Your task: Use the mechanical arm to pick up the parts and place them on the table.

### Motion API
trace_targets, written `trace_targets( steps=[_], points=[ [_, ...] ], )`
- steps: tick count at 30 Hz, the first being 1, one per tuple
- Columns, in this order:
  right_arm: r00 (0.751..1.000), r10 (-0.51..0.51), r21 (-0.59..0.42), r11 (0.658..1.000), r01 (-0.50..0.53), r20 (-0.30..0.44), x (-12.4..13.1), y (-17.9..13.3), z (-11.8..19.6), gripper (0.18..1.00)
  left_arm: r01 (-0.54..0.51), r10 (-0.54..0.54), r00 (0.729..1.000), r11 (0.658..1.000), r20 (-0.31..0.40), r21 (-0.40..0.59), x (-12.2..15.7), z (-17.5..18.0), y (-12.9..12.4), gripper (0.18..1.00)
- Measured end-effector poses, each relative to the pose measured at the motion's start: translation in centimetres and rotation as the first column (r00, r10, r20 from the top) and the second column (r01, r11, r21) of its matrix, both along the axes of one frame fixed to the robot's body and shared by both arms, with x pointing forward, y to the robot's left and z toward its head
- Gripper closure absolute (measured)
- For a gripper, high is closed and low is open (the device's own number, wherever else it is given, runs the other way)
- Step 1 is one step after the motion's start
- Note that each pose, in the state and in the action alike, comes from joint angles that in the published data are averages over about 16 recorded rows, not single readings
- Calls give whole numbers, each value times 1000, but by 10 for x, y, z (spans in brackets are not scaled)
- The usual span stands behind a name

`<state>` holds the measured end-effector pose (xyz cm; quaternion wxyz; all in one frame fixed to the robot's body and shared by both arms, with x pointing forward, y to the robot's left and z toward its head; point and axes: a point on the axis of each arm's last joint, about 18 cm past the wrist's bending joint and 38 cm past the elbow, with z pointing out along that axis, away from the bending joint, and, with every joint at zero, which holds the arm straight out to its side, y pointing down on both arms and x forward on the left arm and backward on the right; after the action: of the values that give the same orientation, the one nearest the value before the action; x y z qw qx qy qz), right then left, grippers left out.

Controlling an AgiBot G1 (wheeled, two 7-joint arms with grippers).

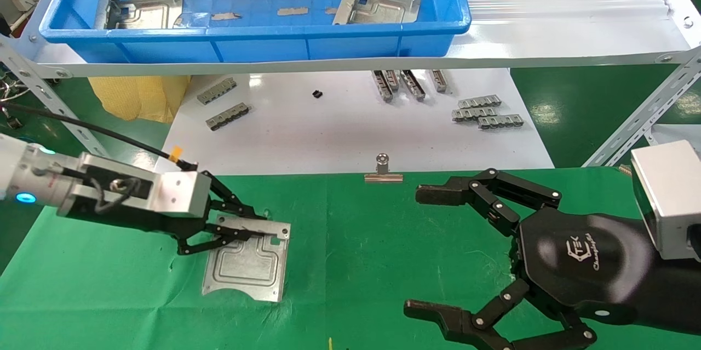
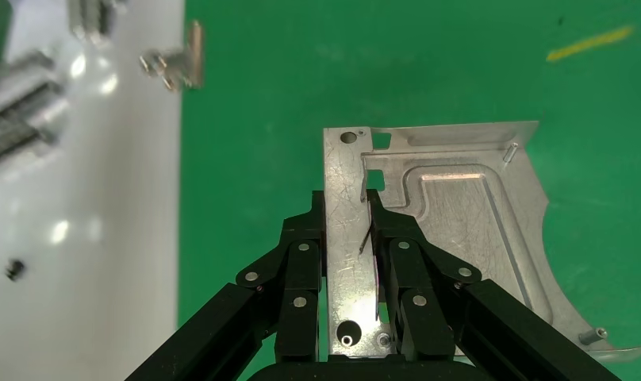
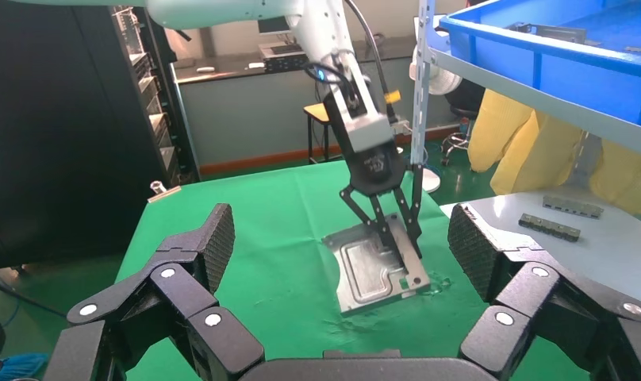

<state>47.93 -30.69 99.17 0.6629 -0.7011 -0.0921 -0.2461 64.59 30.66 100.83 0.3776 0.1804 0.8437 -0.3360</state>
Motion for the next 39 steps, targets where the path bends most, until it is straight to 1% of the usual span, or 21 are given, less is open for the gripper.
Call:
trace_targets(
  steps=[6,13,16,19,25,30,34,39],
  points=[
    [1000,0,0,1000,0,0,0,0,0,179,-46,46,999,999,-16,6,14,-18,3,910],
    [1000,0,0,1000,0,0,0,0,0,179,-73,73,997,997,-19,-17,21,-26,3,897],
    [1000,0,0,1000,0,0,0,0,0,179,-72,71,997,997,-25,-38,20,-26,4,878],
    [1000,0,0,1000,0,0,0,0,0,179,-72,68,997,994,-44,-84,17,-24,5,858],
    [1000,0,0,1000,0,0,0,0,0,179,-77,57,993,975,-102,-207,7,-18,9,786],
    [1000,0,0,1000,0,0,0,0,0,179,-91,49,988,949,-145,-301,2,-15,12,692],
    [1000,0,0,1000,0,0,0,0,0,179,-103,48,985,933,-166,-346,1,-15,13,605],
    [1000,0,0,1000,0,0,0,0,0,179,-100,40,985,926,-169,-364,0,-16,13,495]
  ],
)
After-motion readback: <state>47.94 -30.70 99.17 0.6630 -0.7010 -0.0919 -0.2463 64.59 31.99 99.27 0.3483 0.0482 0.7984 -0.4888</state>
